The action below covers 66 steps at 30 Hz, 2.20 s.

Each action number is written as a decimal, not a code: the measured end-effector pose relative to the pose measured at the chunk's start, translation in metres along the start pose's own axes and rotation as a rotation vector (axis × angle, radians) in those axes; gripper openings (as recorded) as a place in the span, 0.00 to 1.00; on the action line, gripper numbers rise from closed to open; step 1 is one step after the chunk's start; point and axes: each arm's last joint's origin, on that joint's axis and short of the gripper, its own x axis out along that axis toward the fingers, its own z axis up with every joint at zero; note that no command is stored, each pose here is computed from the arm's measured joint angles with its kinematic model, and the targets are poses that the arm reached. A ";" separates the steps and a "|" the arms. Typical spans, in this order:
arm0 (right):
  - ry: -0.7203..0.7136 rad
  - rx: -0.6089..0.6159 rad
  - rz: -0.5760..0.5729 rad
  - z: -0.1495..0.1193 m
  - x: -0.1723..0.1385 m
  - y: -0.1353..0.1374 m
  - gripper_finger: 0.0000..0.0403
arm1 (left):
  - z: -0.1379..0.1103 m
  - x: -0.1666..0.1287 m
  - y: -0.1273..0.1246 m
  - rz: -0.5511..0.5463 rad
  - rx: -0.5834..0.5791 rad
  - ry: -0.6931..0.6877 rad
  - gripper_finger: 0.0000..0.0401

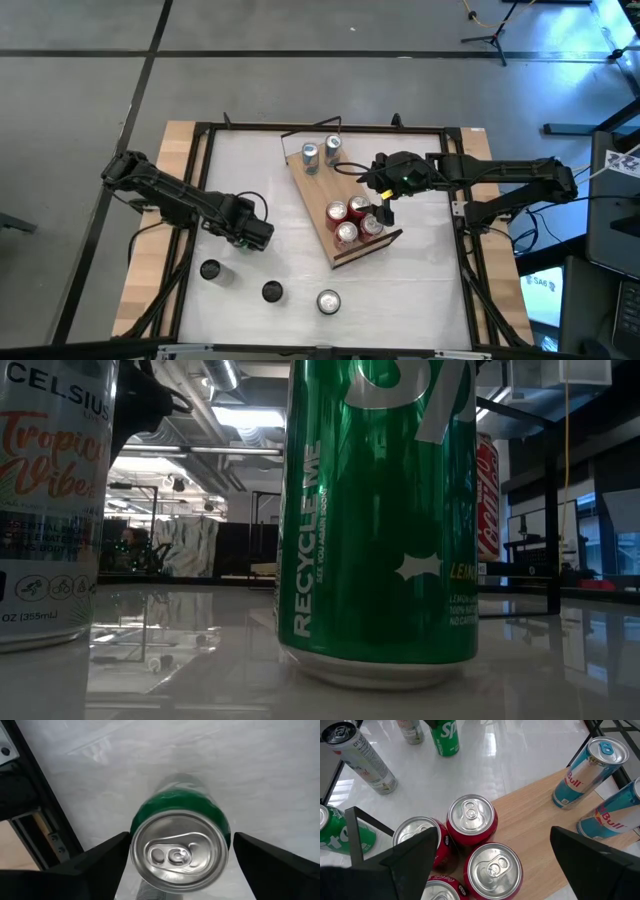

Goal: Place canned beverage on shelf
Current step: Put the left green soda can on the shelf

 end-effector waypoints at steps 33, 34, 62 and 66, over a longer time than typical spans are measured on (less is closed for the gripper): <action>-0.001 0.000 0.000 0.000 0.000 0.000 0.94 | 0.024 -0.001 -0.017 -0.085 0.858 -0.224 0.68; 0.000 0.000 0.000 0.000 0.000 0.000 0.94 | 0.027 -0.001 -0.018 -0.091 0.887 -0.232 0.68; -0.001 0.000 0.000 0.000 0.000 0.000 0.94 | 0.045 -0.002 -0.022 -0.059 1.404 -0.309 0.68; -0.001 0.000 0.000 0.000 0.000 0.000 0.94 | 0.045 -0.002 -0.022 -0.059 1.404 -0.309 0.68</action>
